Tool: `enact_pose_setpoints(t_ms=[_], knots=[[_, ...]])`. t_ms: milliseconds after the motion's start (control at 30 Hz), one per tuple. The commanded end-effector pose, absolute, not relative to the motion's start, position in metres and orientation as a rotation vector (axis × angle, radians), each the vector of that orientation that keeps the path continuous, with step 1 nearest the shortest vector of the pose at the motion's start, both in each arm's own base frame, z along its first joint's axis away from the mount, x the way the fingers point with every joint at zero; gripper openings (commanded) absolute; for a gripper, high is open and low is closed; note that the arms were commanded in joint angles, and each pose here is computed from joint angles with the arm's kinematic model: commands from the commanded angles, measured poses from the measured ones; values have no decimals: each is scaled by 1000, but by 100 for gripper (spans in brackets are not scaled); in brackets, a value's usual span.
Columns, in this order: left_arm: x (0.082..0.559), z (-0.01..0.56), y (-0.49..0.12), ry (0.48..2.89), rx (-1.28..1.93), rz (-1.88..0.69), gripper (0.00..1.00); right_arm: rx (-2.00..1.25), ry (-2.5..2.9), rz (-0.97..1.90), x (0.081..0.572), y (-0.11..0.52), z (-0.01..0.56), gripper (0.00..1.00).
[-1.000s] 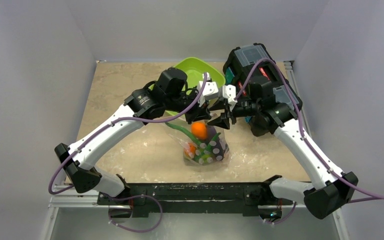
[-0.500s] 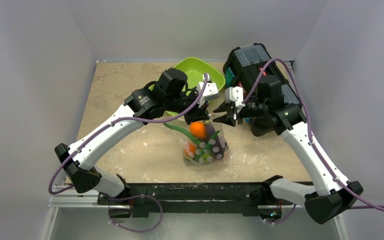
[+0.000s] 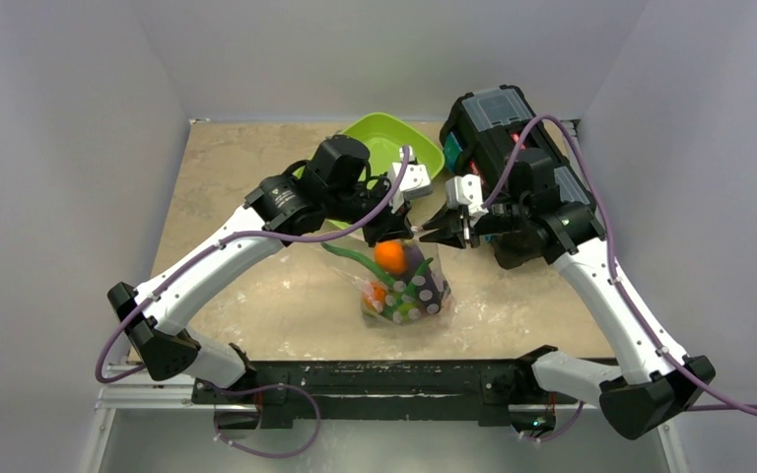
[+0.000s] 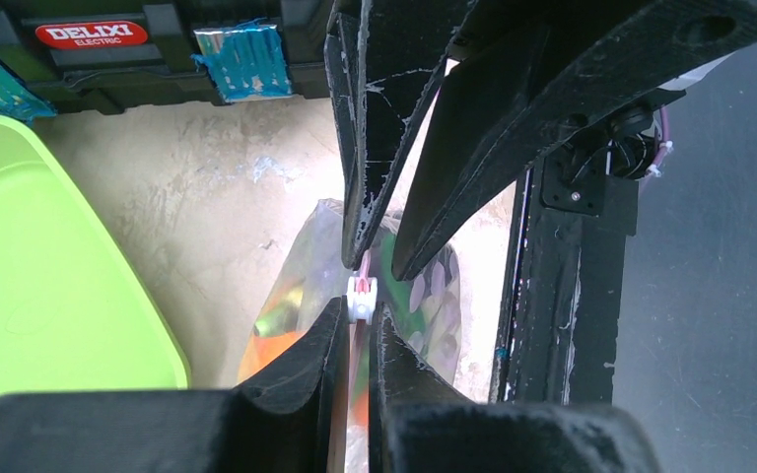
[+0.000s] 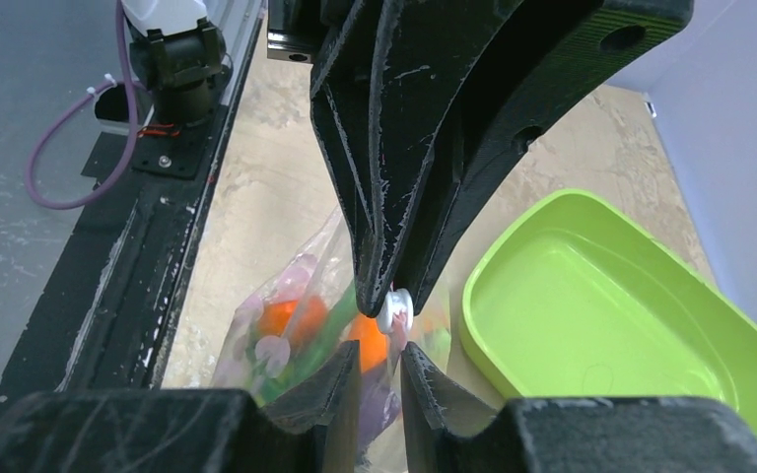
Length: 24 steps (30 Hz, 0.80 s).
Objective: Open the zip-top bag and remove the fake food
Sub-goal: Unzip the zipper food storage bag at the center of the board.
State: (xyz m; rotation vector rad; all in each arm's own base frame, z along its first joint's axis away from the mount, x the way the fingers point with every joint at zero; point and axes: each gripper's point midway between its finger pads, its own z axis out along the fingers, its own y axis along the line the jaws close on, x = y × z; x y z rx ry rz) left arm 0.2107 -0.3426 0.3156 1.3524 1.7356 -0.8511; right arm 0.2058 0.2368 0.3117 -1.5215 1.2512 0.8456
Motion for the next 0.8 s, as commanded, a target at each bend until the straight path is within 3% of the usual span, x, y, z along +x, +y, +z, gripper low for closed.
enact_pose_setpoints(t_ms=[0,100,167,200,767], knots=[[212,340,-345,1654,1343,-864,0,-1526,1182,880,201,242,329,20],[210,341,-346,1651,1346,-873,0,-1527,1180,897,201,244,328,17],[210,340,-346,1654,1348,-877,0,-1530,1175,904,200,244,328,2],[210,339,-346,1655,1349,-877,0,-1534,1171,901,200,244,327,0],[211,327,-319,1692,1350,-755,0,-1443,1159,920,201,233,337,0]])
